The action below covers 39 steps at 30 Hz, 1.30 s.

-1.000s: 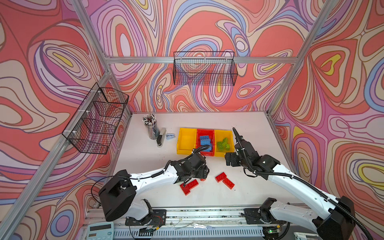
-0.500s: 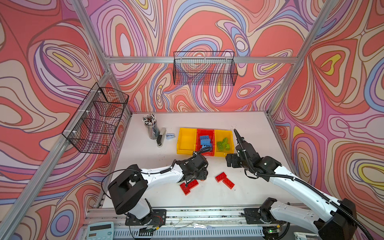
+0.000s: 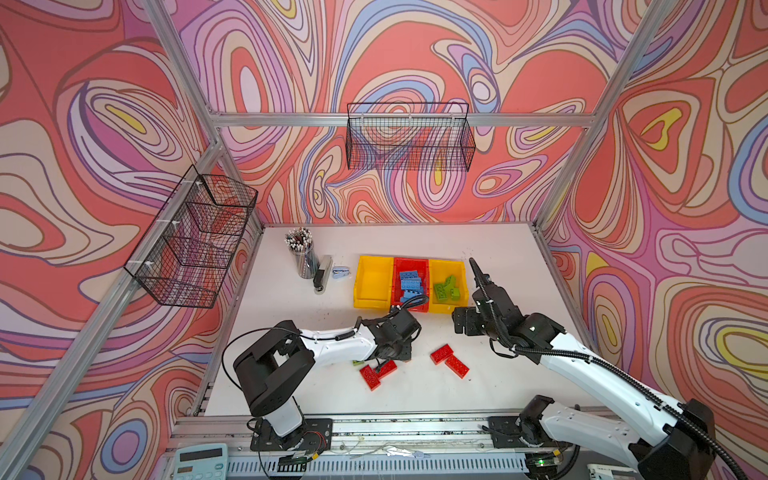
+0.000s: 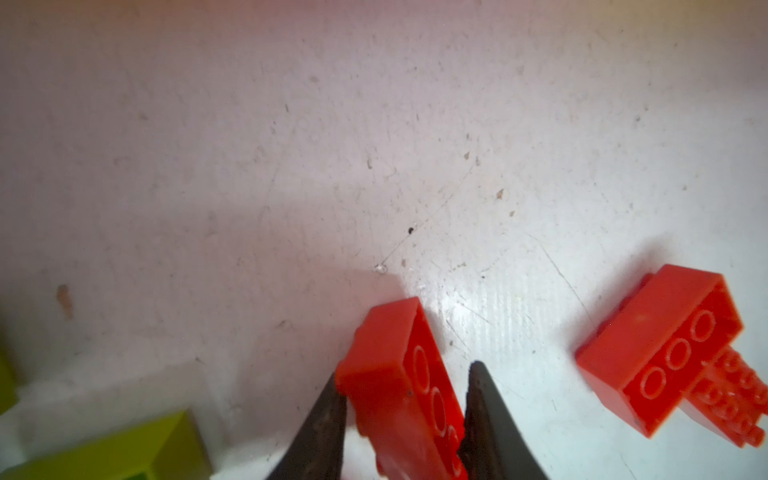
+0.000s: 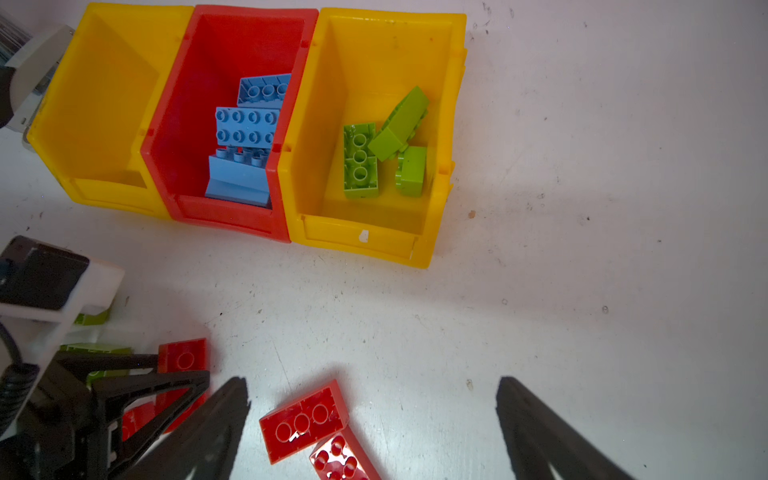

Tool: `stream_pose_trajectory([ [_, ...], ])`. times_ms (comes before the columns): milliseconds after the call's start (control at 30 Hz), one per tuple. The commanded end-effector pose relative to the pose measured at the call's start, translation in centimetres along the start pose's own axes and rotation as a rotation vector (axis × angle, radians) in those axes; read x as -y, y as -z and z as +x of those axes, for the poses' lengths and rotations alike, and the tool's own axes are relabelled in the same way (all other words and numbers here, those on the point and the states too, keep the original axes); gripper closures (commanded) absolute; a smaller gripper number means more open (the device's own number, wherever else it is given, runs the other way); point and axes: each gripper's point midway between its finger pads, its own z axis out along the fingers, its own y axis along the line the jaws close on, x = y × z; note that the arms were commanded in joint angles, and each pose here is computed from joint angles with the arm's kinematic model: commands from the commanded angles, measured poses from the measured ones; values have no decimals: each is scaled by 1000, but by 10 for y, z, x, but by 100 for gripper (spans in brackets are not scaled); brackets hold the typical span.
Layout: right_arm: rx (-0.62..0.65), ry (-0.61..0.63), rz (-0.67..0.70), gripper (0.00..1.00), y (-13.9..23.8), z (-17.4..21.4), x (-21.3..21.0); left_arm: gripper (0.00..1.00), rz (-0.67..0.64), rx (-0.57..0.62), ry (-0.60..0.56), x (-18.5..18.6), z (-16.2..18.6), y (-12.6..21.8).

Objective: Sort the legos into containers by color
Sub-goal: 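Grasp a red brick with the left gripper while the right arm draws back, then carry the red brick to the yellow bin by the stapler and open the left gripper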

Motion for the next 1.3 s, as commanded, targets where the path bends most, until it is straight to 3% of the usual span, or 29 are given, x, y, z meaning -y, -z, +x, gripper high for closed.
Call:
stream_pose_trajectory([
  [0,-1,-17,17,2,4,3,7,81,-23,-16,10,0,-2,-1],
  [167,6,-19,12,2,6,2,7,97,-47,-19,-3,-1,-8,1],
  [333,7,-15,-1,2,9,0,4,100,-56,0,-10,-1,-20,9],
  [533,23,-14,-19,2,17,-4,3,100,-100,65,-23,-11,-51,34],
  [933,57,33,-54,2,34,-28,-8,94,-223,267,79,-62,-163,89],
  [1267,54,61,-53,2,31,-33,-13,94,-296,221,117,-104,-211,59],
])
